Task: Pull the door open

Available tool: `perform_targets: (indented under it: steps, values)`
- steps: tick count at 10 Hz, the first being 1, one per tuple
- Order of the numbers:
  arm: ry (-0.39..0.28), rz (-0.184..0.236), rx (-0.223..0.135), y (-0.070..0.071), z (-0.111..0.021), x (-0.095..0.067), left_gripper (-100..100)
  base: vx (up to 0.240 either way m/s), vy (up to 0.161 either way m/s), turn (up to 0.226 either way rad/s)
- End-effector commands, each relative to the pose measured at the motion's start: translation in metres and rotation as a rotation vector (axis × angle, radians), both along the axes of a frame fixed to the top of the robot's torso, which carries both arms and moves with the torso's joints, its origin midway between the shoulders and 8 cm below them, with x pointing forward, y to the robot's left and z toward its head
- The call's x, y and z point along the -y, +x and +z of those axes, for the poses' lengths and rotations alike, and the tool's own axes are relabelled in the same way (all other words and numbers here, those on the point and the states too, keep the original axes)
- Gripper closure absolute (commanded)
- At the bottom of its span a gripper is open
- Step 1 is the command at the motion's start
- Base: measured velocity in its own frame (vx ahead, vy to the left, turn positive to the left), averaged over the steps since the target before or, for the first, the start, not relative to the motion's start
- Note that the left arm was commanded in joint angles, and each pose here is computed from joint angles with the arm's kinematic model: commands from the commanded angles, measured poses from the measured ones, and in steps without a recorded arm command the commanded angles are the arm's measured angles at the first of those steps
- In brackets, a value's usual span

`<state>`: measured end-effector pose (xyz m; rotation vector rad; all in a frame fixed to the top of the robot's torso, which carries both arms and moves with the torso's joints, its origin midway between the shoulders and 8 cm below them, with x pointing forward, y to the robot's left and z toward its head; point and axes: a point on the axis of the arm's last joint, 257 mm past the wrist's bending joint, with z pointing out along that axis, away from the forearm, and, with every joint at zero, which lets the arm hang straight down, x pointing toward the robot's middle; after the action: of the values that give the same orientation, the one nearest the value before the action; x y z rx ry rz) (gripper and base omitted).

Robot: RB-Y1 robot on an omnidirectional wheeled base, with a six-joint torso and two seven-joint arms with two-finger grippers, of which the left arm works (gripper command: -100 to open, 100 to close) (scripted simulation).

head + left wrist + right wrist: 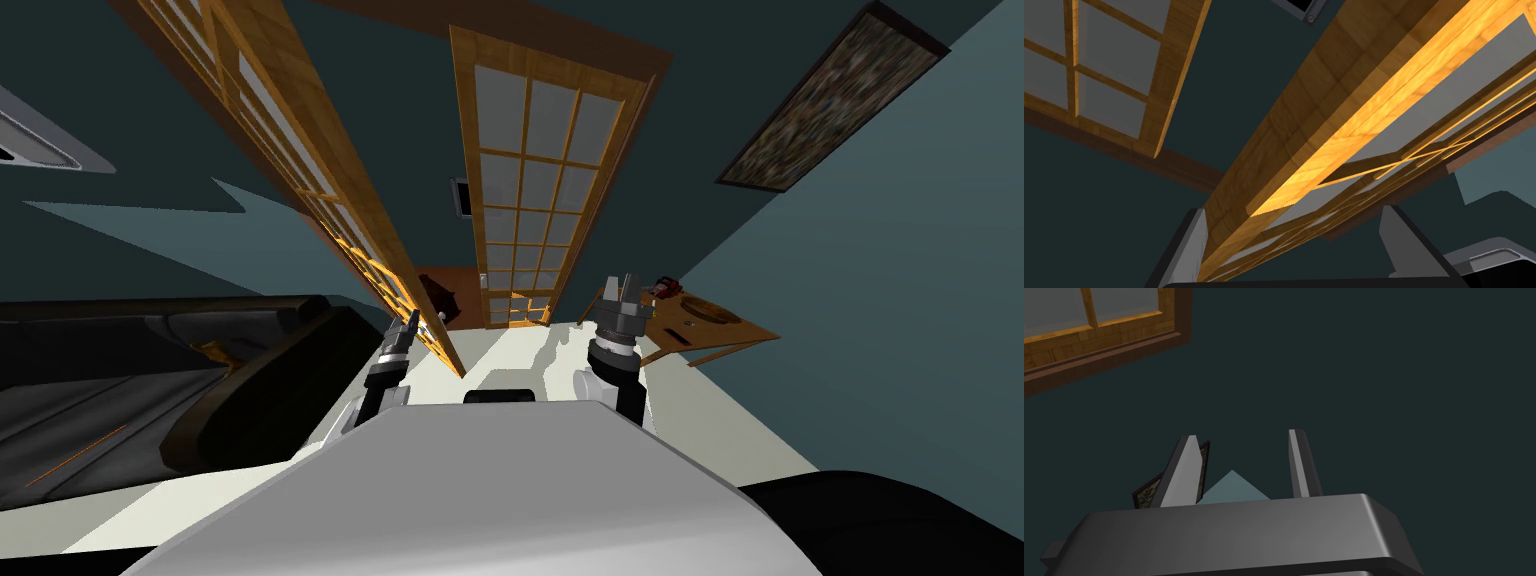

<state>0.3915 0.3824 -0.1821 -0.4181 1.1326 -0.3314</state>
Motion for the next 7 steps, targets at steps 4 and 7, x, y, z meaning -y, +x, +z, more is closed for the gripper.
perform_targets:
  steps: [4,7]
  values:
    - [0.087,0.048,-0.068,-0.001,-0.031,-0.01,-100,0.108,-0.006,-0.036]
    - [0.138,0.075,-0.111,-0.001,-0.051,-0.015,-100,0.1,-0.007,-0.025]
